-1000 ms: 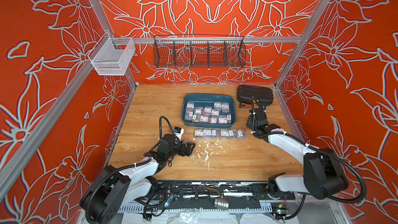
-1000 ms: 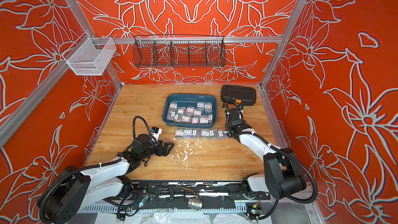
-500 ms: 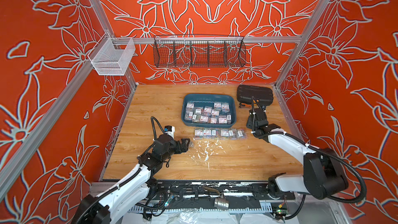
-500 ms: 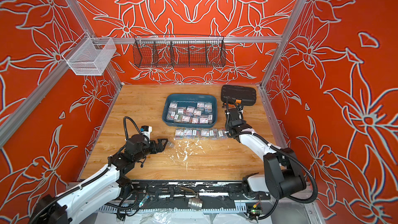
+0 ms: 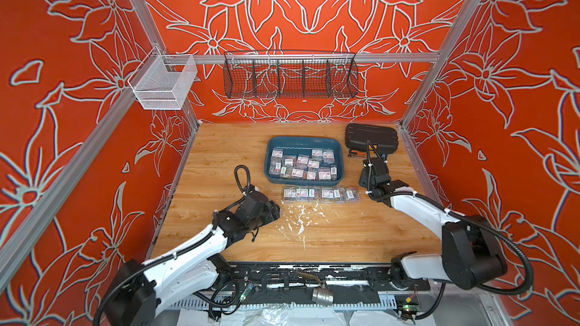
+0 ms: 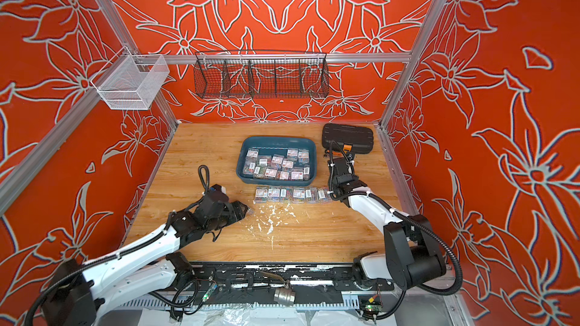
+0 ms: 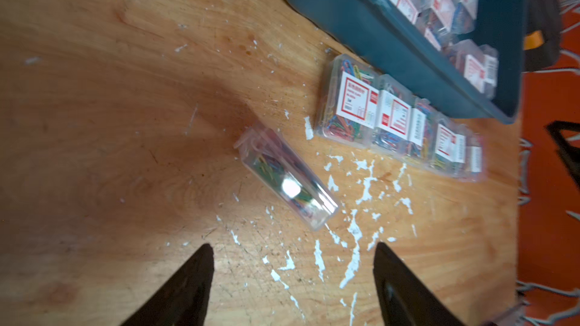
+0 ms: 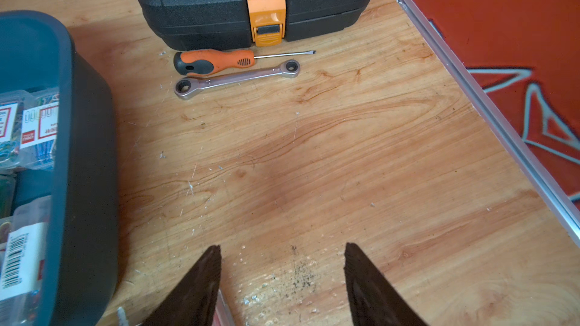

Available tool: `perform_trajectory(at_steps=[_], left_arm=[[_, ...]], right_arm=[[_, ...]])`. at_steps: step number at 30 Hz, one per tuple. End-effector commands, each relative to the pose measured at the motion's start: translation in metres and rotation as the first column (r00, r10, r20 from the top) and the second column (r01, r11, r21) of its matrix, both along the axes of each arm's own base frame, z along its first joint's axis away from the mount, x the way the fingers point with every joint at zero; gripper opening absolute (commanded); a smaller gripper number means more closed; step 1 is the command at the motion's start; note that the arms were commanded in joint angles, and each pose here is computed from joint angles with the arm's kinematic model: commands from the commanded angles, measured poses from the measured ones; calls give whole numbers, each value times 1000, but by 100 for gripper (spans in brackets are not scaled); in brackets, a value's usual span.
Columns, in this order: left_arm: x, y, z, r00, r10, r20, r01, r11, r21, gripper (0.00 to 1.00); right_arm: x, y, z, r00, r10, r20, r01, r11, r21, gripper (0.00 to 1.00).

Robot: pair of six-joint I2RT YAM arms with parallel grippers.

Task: Take the paper clips out of the storage box
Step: Place the boxed paper clips at the center of the board.

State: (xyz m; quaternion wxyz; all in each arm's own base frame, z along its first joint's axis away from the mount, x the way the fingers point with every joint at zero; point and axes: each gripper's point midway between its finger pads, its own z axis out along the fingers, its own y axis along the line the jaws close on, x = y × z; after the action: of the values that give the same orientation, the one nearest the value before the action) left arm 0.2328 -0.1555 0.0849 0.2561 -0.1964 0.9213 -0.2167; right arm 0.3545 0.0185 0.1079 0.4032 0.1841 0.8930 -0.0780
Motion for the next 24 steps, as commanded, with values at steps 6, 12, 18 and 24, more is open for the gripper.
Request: perform_trajectory(at_steps=[6,12,18,24], left_arm=[[13,15,-21,970,206,-126,-181,966,184,74],[25,0,-29,966,186,-182,-141,961,238,71],[32,-12,-41,958,176,-225,-110,955,277,57],[34,-17,-45,953,170,-252,-92,951,295,31]], right_arm=[[4,0,5,1000,0,-2,0,1000,-4,65],[4,0,6,1000,2,2,-2,1000,-2,65],[4,1,6,1000,8,4,-8,1000,0,65],[4,1,6,1000,6,3,-6,1000,0,65]])
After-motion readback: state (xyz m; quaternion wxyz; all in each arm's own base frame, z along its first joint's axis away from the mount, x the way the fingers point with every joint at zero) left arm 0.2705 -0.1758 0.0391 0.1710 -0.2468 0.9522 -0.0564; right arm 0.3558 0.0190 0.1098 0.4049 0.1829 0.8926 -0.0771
